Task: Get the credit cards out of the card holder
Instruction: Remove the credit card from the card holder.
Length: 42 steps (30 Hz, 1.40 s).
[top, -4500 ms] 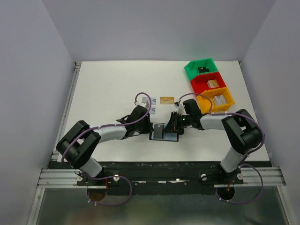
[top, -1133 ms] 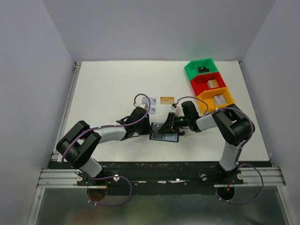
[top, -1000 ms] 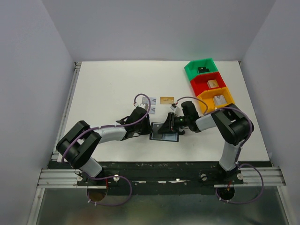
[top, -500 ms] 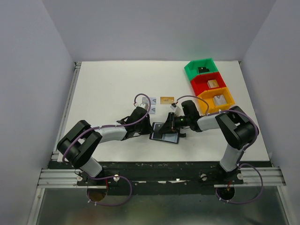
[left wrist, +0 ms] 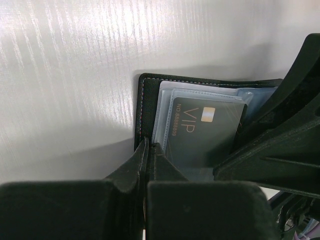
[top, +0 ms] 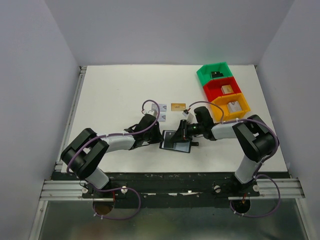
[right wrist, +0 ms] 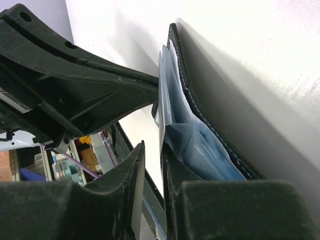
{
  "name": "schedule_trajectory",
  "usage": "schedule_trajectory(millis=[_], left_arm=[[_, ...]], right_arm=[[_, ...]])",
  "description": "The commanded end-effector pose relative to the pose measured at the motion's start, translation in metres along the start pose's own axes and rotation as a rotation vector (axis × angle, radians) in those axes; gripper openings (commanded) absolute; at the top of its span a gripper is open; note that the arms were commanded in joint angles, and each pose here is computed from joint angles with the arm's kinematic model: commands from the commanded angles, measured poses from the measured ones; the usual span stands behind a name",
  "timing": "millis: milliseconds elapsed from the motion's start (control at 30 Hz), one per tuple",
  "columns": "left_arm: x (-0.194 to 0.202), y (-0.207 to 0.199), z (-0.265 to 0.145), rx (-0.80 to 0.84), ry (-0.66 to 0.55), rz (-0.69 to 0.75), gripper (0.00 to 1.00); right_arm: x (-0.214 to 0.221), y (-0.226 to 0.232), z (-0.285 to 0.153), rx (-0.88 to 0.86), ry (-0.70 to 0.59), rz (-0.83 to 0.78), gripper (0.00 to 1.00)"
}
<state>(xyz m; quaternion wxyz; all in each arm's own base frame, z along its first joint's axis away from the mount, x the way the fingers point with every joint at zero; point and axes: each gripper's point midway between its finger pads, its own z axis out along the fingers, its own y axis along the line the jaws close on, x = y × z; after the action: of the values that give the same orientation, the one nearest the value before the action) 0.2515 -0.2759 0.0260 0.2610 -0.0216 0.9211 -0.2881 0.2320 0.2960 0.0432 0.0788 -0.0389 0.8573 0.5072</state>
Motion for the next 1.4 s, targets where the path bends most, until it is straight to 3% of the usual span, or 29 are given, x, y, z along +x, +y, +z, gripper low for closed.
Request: schedule_trajectory(millis=[0, 1367], left_arm=[[0.028, 0.035, 0.003, -0.109, 0.076, -0.013, 0.0], [0.035, 0.063, -0.003, -0.203, 0.062, -0.063, 0.0]], right_arm=[[0.001, 0.007, -0.003, -0.001, -0.006, -0.039, 0.26], [0.011, 0.0, -0.015, 0.049, -0.013, -0.061, 0.22]])
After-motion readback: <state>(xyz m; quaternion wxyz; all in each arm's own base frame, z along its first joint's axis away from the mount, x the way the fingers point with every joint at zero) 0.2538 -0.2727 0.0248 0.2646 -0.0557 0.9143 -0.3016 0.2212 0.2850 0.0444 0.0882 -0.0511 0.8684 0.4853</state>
